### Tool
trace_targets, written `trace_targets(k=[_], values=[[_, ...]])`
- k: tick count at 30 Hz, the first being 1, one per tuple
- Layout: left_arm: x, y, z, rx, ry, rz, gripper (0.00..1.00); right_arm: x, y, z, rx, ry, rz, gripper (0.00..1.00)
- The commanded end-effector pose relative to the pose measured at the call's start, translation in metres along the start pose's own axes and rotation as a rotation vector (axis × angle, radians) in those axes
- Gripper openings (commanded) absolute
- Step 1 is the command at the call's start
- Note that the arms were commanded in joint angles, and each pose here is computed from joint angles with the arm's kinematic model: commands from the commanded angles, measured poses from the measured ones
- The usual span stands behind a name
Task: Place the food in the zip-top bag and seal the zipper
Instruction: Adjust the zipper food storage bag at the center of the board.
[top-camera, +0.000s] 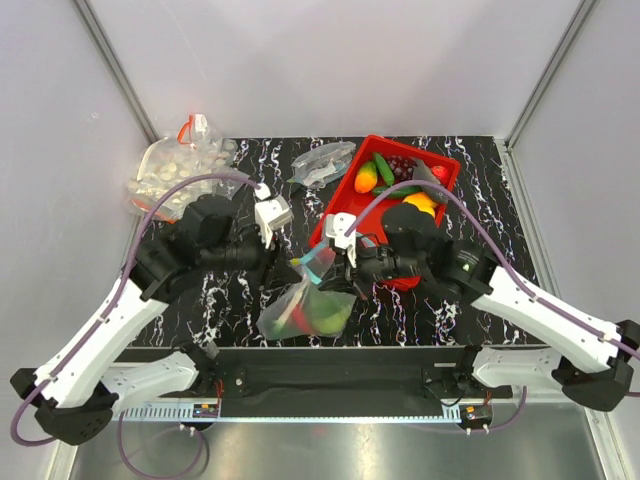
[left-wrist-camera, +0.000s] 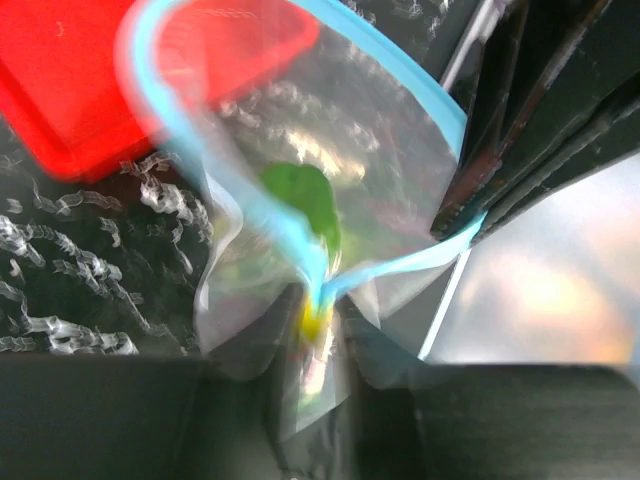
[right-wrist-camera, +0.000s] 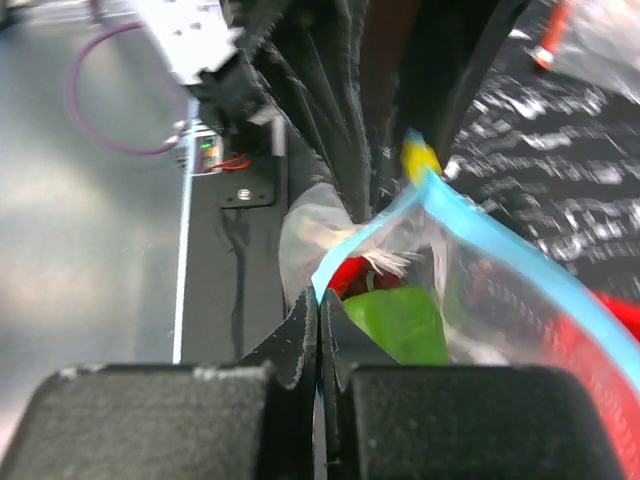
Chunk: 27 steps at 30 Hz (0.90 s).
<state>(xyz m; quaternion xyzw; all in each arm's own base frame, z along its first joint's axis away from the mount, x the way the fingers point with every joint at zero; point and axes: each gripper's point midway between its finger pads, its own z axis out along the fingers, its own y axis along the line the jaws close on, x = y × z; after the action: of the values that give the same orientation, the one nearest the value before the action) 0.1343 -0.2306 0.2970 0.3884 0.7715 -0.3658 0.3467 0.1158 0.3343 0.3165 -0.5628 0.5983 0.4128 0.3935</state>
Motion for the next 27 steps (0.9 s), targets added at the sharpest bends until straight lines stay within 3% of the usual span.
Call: trace_targets(k=[1,3,5,7,10,16,21,22,24,27], values=[[-0.040,-0.014,0.006,0.158,-0.127,0.054,0.47,-0.010,-0.034,-0.011,0.260,-0.052,0.105,0.00],[-0.039,-0.015,0.011,0.192,-0.120,0.048,0.62,-0.007,-0.045,-0.011,0.327,-0.038,0.137,0.00],[-0.041,-0.013,0.010,0.177,-0.144,0.060,0.87,-0.006,-0.061,-0.015,0.424,-0.048,0.175,0.00],[-0.034,-0.007,0.013,0.156,-0.154,0.060,0.99,0.002,-0.072,-0.016,0.497,-0.055,0.211,0.00],[-0.032,0.003,0.018,0.111,-0.216,0.070,0.99,0.007,-0.075,-0.013,0.504,-0.079,0.205,0.00],[-0.025,0.039,0.035,-0.039,-0.192,-0.012,0.99,0.019,-0.048,-0.008,0.349,-0.057,0.125,0.00],[-0.034,0.058,0.041,-0.096,-0.180,-0.104,0.99,0.040,-0.041,-0.019,0.357,-0.046,0.129,0.00],[-0.035,0.065,0.042,-0.115,-0.187,-0.131,0.97,0.044,-0.041,-0.020,0.367,-0.039,0.137,0.00],[-0.038,0.073,0.049,-0.093,-0.211,-0.194,0.81,0.054,-0.035,-0.025,0.357,-0.037,0.121,0.00],[-0.044,0.072,0.061,-0.014,-0.262,-0.245,0.73,0.065,-0.028,-0.030,0.338,-0.070,0.064,0.00]])
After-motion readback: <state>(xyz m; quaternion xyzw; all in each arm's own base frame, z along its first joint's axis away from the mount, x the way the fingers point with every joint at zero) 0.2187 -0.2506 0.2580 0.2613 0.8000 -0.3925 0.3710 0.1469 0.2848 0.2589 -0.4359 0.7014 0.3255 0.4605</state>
